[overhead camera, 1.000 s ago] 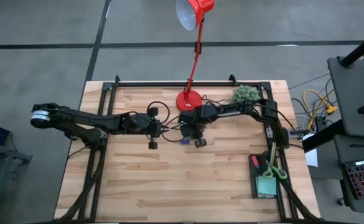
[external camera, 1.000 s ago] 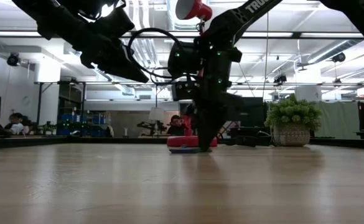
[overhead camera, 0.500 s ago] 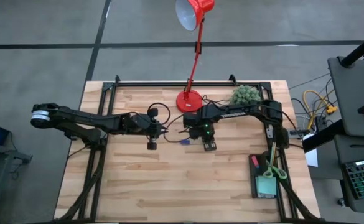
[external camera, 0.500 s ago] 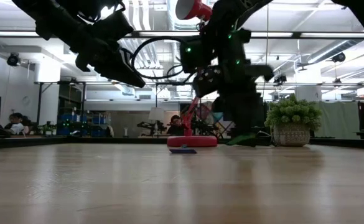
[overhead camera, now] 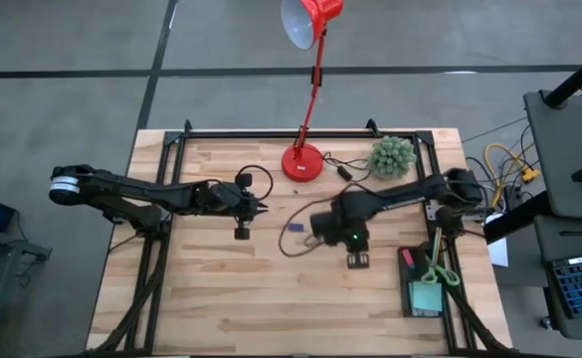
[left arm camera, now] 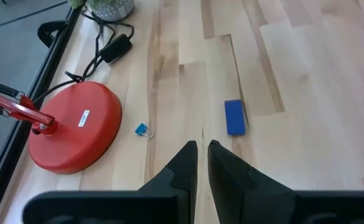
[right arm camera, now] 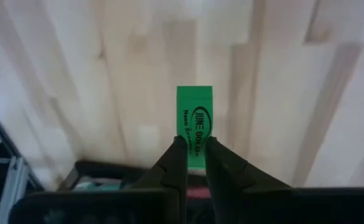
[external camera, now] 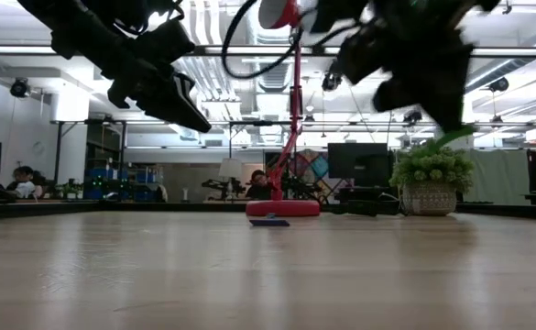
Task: Pick and place office supplies into organizer
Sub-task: Put the green eraser into the black desk organizer
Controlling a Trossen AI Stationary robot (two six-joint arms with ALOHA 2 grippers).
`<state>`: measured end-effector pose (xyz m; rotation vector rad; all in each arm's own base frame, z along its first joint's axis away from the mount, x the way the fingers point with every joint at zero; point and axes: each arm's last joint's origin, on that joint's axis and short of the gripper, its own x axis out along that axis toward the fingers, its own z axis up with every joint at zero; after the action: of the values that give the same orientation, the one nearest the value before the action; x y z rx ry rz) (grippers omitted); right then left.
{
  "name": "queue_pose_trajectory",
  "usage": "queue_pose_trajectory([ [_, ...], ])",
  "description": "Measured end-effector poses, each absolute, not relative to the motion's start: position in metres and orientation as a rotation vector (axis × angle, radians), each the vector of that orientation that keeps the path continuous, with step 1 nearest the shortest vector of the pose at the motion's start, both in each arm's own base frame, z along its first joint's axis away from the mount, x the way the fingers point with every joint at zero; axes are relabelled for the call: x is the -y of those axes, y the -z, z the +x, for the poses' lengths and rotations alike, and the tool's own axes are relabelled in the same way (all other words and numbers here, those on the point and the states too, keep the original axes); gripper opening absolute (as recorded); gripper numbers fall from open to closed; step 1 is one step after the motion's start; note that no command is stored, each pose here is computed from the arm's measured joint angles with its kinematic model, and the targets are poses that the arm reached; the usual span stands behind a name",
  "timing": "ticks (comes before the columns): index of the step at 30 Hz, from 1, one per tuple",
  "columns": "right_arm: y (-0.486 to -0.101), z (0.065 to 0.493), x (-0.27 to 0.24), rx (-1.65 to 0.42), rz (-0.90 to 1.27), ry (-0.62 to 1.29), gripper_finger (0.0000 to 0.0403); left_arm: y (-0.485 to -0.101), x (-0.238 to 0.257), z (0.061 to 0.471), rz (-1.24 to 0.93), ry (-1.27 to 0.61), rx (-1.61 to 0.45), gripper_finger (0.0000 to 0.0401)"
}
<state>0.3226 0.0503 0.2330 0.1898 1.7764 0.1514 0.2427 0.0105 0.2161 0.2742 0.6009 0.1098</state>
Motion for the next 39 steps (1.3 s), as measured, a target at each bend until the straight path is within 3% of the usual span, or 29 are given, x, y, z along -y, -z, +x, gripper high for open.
queue_pose_trajectory([
  [9, -0.241, 0.278, -0.089, -1.845, 0.203, 0.004, 0.0038, -0.216, -0.011, 0.243, 0.273, -0.110, -0.601, 0.0022],
  [21, -0.219, 0.212, -0.087, -1.941, 0.315, 0.298, 0.0038, -0.216, -0.011, 0.243, 0.272, -0.110, -0.600, 0.0022],
  [29, -0.193, 0.189, -0.079, -2.022, 0.314, 0.348, 0.0038, -0.216, -0.011, 0.243, 0.272, -0.110, -0.599, 0.0022],
  [39, -0.183, 0.190, -0.080, -2.006, 0.367, 0.316, 0.0038, -0.216, -0.011, 0.243, 0.272, -0.110, -0.599, 0.0022],
])
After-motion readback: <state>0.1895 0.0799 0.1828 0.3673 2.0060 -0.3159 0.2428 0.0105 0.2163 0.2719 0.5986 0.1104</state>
